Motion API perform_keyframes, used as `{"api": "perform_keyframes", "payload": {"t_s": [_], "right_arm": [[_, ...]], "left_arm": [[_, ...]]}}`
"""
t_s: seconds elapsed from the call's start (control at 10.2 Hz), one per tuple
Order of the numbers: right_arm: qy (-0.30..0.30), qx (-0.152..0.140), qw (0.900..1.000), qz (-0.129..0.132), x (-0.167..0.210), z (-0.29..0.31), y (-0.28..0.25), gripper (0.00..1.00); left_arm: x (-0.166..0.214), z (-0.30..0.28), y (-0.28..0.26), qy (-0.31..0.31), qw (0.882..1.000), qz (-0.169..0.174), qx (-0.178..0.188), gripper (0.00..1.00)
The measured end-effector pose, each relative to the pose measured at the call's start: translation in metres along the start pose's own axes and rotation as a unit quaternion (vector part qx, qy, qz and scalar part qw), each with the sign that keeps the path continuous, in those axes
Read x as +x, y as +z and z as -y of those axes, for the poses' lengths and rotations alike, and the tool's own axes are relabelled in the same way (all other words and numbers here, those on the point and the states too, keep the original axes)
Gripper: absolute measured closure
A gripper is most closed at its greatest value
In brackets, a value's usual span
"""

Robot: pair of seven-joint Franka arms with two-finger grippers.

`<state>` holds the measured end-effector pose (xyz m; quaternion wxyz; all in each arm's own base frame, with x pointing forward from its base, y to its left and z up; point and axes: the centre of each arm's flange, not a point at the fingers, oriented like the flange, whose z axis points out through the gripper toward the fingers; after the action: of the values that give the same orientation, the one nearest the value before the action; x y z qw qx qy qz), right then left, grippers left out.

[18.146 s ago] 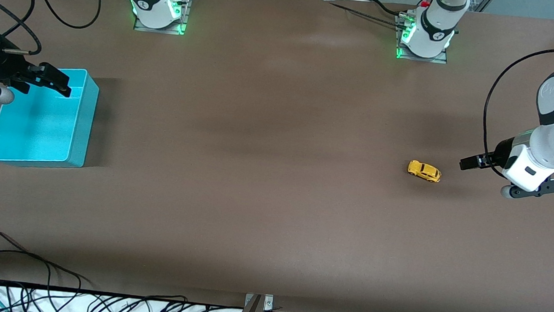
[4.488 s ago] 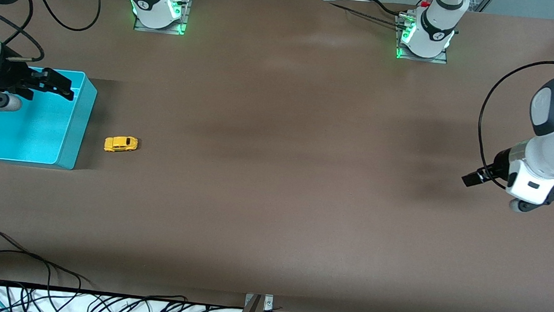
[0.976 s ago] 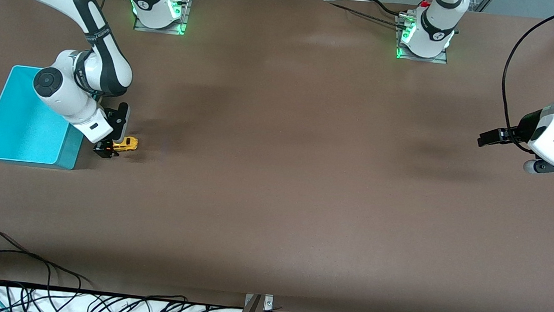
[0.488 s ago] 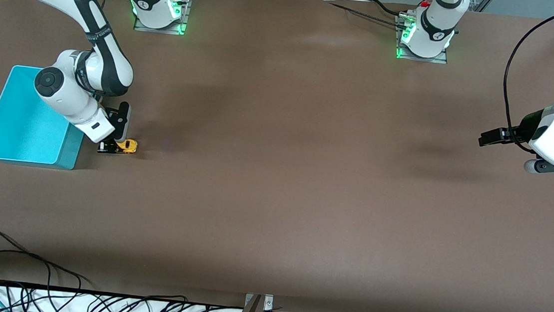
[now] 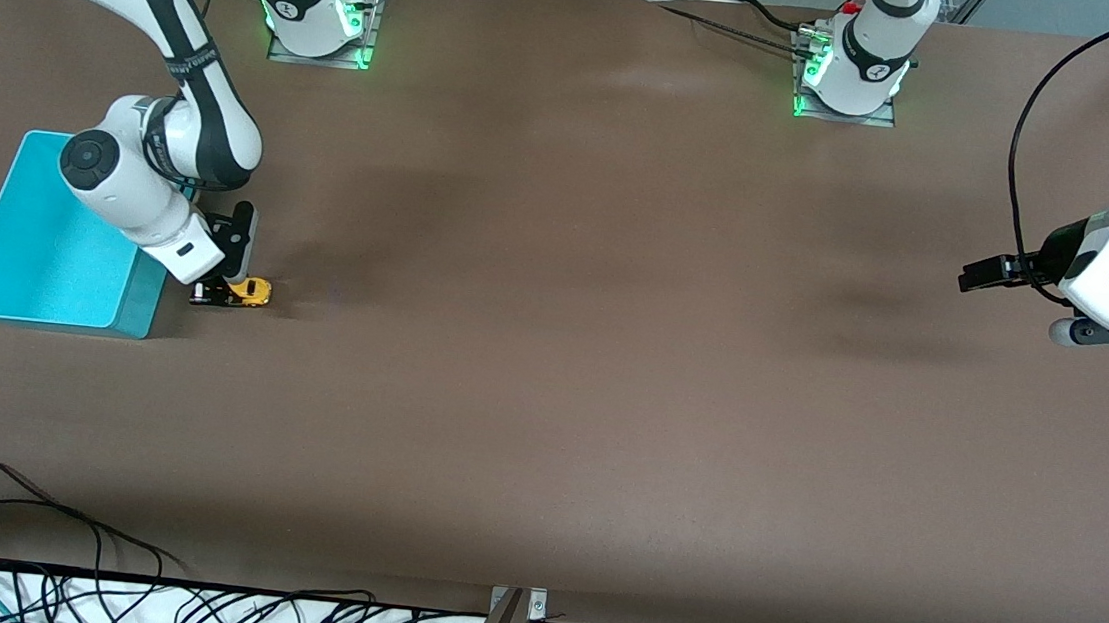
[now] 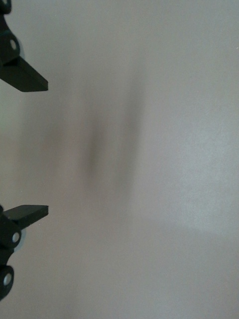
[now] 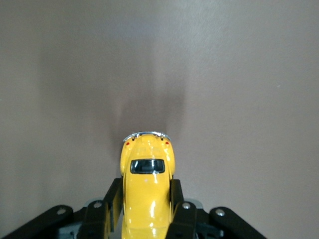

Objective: Wind up and store yellow beetle car
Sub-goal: 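Grasp the yellow car with the right gripper and lift it, then lower the car into the cyan box and open the right gripper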

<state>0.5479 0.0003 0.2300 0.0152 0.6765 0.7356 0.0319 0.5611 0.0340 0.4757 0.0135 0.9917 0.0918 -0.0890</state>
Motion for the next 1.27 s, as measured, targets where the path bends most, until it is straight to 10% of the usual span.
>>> {"api": "perform_keyframes", "payload": {"t_s": [0.49, 1.27], "right_arm": [[-0.022, 0.053, 0.998, -0.012, -0.029, -0.009, -0.087, 0.57], [-0.076, 0.134, 0.988, -0.008, -0.208, 0.073, -0.134, 0.57]], "left_arm": [[0.0, 0.0, 0.0, 0.0, 1.0, 0.0, 0.0, 0.0], [0.0, 0.0, 0.0, 0.001, 1.0, 0.001, 0.0, 0.0]]}}
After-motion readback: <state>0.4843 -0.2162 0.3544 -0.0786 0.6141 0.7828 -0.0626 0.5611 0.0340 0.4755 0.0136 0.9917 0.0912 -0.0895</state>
